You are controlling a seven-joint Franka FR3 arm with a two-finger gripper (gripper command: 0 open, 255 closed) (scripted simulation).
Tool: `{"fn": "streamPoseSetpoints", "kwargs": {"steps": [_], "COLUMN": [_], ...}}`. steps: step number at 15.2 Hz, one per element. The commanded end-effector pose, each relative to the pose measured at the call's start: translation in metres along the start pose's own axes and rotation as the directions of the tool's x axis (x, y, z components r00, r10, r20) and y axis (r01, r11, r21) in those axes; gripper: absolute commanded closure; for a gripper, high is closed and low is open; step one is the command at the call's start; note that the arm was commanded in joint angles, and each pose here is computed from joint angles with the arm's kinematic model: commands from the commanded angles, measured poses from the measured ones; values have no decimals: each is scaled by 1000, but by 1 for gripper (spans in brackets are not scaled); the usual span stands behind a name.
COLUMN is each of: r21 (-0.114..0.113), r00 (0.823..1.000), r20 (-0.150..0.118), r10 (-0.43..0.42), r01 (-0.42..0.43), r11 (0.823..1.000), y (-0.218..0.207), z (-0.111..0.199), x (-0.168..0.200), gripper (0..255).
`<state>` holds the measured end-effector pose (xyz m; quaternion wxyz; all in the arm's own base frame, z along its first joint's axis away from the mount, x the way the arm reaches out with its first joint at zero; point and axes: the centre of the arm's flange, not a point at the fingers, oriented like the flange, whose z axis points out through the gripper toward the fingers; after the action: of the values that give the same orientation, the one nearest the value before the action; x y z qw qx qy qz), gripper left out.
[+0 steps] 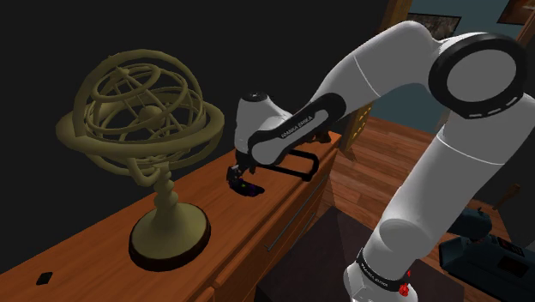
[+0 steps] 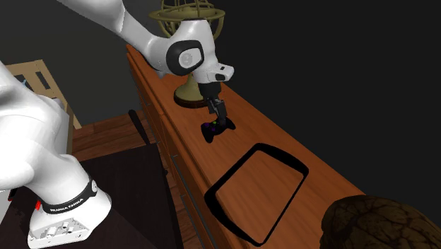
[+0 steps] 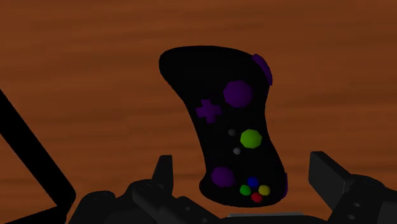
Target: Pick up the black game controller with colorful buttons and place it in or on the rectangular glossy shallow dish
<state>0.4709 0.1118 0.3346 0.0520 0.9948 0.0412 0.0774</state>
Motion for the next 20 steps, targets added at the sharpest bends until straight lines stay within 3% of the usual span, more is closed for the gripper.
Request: {"fn": "streamPoseSetpoints", "kwargs": {"steps": [1,7,14,15,20], "r21": [1,1,1,1,1], "r00": [1000,1000,1000,1000,1000], "r20": [-3,-3,-3,-3,-3], "r10": [0,0,1,1,1], "r01": [0,0,0,0,0], "r11": [1000,1000,1000,1000,1000], "y": [-4,-4,-4,-4,-4], "z": [13,42,42,42,42], "x": [1,1,1,1,1], "gripper": [0,0,0,255,255]}}
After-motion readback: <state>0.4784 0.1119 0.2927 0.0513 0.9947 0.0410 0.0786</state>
